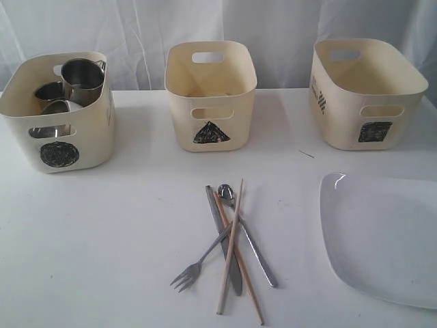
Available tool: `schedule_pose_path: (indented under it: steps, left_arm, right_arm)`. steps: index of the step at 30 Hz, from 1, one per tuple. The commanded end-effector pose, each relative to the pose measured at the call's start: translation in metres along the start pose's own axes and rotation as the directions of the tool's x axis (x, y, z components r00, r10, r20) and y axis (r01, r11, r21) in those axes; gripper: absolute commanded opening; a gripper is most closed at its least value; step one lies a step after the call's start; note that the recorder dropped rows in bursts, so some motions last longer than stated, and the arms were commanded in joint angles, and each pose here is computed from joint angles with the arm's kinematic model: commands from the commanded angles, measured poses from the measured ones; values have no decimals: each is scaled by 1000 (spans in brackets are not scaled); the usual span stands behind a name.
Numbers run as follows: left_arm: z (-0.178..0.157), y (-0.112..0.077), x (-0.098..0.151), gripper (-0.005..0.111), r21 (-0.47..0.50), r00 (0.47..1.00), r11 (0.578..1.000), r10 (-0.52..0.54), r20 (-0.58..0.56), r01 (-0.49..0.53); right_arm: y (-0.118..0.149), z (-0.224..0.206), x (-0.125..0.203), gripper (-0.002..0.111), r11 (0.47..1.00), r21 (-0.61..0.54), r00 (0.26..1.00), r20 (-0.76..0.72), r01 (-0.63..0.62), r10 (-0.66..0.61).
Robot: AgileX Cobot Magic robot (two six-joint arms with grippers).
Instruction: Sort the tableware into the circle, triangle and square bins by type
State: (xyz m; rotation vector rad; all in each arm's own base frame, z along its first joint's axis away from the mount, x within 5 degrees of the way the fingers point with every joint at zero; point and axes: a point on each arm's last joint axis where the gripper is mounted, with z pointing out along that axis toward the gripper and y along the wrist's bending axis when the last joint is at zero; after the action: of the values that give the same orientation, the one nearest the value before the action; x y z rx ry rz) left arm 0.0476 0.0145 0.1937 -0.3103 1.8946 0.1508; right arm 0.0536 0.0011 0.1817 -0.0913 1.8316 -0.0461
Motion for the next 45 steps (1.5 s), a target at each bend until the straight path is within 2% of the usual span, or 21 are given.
schedule_pose_path:
  steps: [1, 2, 3, 6, 17, 20, 22, 24, 25, 27, 29, 31, 32, 33, 34, 35, 36, 37, 40, 43, 45]
  left_arm:
    - [11, -1, 25, 0, 36, 999, 998, 46, -12, -46]
    - [11, -1, 27, 0, 41, 996, 996, 78, -38, -76]
    - [11, -1, 29, 0, 58, 982, 982, 182, -53, -179]
    - [11, -2, 30, 0, 84, 958, 957, 282, -45, -278]
    - [11, -3, 30, 0, 101, 956, 954, 289, -41, -284]
    - [11, -3, 30, 0, 101, 956, 954, 289, -41, -284]
    - [11, -3, 30, 0, 101, 956, 954, 289, -41, -284]
    - [11, -3, 30, 0, 101, 956, 954, 289, -41, -284]
    - [11, -3, 30, 0, 101, 956, 954, 289, -41, -284]
    - [11, -3, 30, 0, 104, 956, 953, 291, -40, -285]
    - [11, -3, 30, 0, 104, 956, 953, 291, -40, -285]
    - [11, -3, 29, 0, 103, 956, 953, 290, -39, -285]
    - [11, -3, 30, 0, 104, 956, 953, 290, -41, -285]
    - [11, -3, 30, 0, 104, 956, 953, 291, -41, -285]
    - [11, -3, 29, 0, 103, 956, 953, 290, -39, -285]
    - [11, -3, 29, 0, 103, 956, 953, 290, -39, -285]
    - [11, -3, 29, 0, 103, 956, 953, 290, -39, -285]
    - [11, -3, 29, 0, 103, 956, 953, 290, -39, -285]
    - [11, -3, 29, 0, 103, 956, 953, 290, -39, -285]
    - [11, -3, 30, 0, 104, 956, 953, 290, -41, -285]
    - [11, -3, 30, 0, 104, 956, 953, 290, -41, -285]
  right_arm:
    - [0, 0, 0, 0, 1000, -4, 1000, 7, 8, -8]
    - [0, 0, 0, 0, 1000, -4, 1000, 7, 8, -8]
    - [0, 0, 0, 0, 1000, -4, 1000, 7, 8, -8]
    - [0, 0, 0, 0, 1000, -4, 1000, 7, 8, -8]
    - [0, 0, 0, 0, 1000, -4, 1000, 7, 8, -8]
    - [-1, 0, -2, 0, 989, 17, 989, 27, 145, -146]
    - [-1, -1, -9, 0, 996, 15, 991, 100, 87, -88]
    - [-2, -4, -24, 0, 1000, 11, 963, 269, -18, 14]
    - [-3, -7, -34, 0, 999, 14, 928, 371, -48, 39]
    - [-6, -18, -54, 0, 997, 32, 800, 599, -67, 35]
    - [-13, -39, -74, 0, 990, 117, 579, 814, -83, -47]
    - [-36, -67, -84, 0, 914, 249, 357, 925, -320, -127]
    - [-47, -75, -90, 0, 858, 233, 301, 949, -457, -97]
    - [-59, -84, -98, 0, 784, 158, 229, 973, -601, -21]
    - [-66, -89, -110, 0, 725, 65, 163, 984, -686, 67]
    - [-68, -88, -123, 0, 707, -4, 141, 979, -708, 147]
    - [-67, -85, -143, 0, 728, -24, 173, 966, -685, 194]
    - [-62, -78, -165, 0, 779, 6, 256, 946, -626, 198]
    - [-50, -42, -220, 0, 912, 178, 512, 858, -369, 39]
    - [-44, 12, -254, 0, 952, 196, 666, 746, -236, 12]
    - [-38, 57, -257, 0, 972, 153, 804, 592, -178, 54]
